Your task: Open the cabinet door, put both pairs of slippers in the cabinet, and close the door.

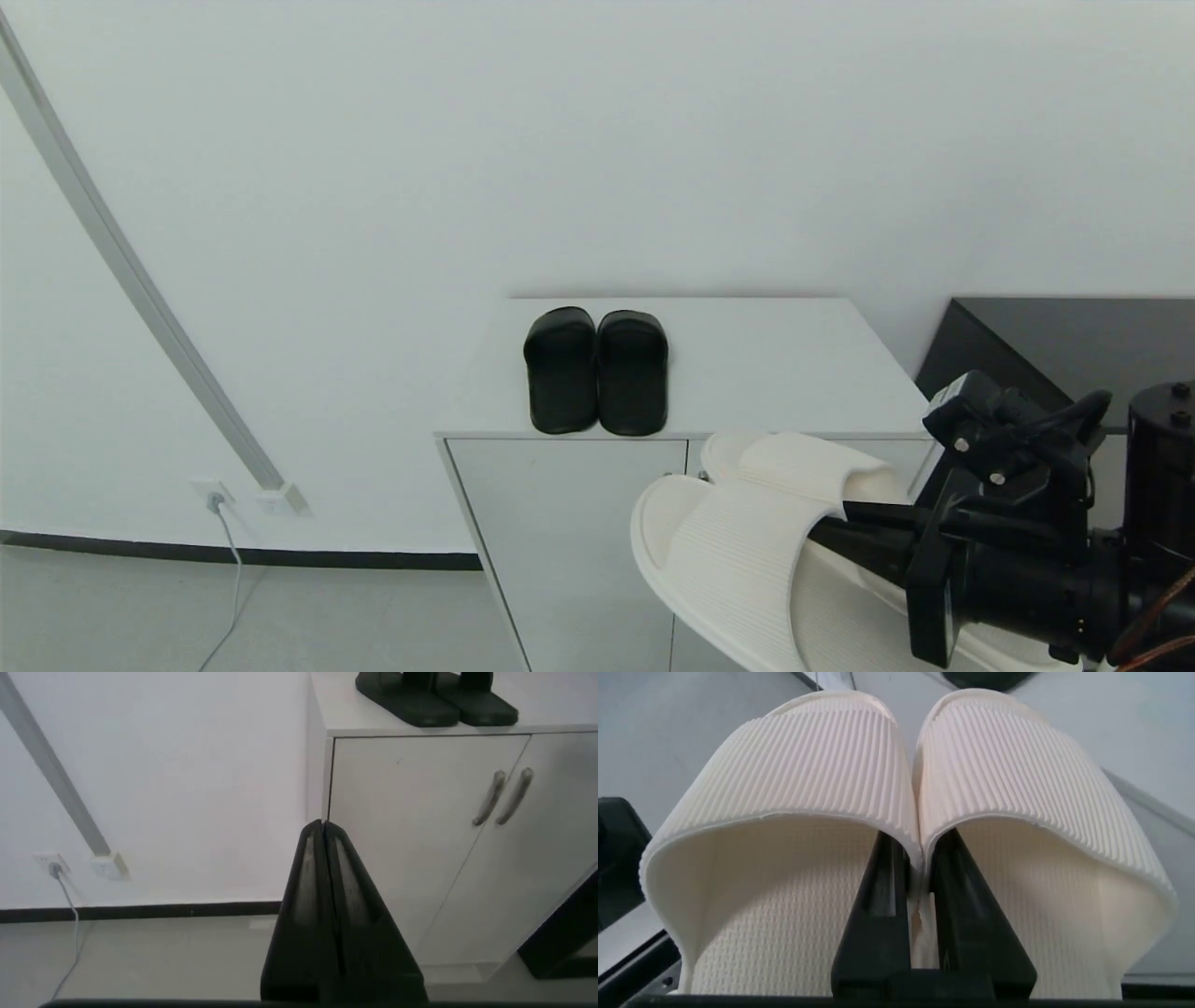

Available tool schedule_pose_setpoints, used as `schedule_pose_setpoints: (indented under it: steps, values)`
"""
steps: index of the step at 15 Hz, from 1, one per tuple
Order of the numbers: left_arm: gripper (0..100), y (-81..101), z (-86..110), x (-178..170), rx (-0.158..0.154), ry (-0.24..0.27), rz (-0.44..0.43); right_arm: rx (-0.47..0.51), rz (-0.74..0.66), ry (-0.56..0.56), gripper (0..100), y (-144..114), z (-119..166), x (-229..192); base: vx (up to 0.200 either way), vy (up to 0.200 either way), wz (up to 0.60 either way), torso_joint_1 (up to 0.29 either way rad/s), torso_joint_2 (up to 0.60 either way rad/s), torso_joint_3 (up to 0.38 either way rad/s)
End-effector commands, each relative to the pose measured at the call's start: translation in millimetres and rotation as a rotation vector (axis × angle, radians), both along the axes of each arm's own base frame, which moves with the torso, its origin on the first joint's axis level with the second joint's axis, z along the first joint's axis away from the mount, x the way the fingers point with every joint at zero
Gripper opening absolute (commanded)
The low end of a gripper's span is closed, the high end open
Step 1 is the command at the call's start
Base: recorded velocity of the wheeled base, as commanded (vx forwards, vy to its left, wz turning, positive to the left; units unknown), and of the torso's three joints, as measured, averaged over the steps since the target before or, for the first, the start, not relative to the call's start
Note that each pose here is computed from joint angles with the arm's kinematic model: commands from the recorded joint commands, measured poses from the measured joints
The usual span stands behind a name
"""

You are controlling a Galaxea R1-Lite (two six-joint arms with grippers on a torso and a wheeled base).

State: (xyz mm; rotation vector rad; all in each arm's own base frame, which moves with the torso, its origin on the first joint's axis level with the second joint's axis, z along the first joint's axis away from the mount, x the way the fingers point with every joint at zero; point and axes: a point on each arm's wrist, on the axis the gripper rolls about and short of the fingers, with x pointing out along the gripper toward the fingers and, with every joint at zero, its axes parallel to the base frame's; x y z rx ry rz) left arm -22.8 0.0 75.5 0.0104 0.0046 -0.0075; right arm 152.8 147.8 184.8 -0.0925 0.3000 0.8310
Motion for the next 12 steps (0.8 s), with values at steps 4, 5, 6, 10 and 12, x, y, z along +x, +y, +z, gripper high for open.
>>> schedule_pose_setpoints:
  steps: [4,5,6,10,12]
  values:
    - [0,0.1,0.0,0.0,0.0,0.0,0.004,-0.007,-0.005,0.006,0,-1.3,-2.6,0.8,-0.05,0.0,0.0,0.001,0.0,0.002]
    - [0,0.0,0.0,0.0,0.0,0.0,0.001,-0.01,-0.003,0.009,0,-1.3,-3.7,0.7,0.0,0.0,0.0,0.0,0.0,0.0]
    - [0,0.0,0.0,0.0,0.002,0.0,0.001,-0.011,-0.003,0.011,0,-1.5,-4.1,0.6,0.0,0.0,0.0,0.0,0.0,0.0]
    - [0,0.0,0.0,0.0,0.0,0.0,0.001,-0.013,-0.003,0.011,0,-2.0,-4.9,0.0,0.0,0.0,0.0,0.0,0.0,0.0]
    - [0,0.0,0.0,0.0,0.002,0.0,0.001,-0.016,-0.002,0.019,0,-1.0,-6.5,1.0,0.0,0.0,0.0,0.0,0.0,0.0]
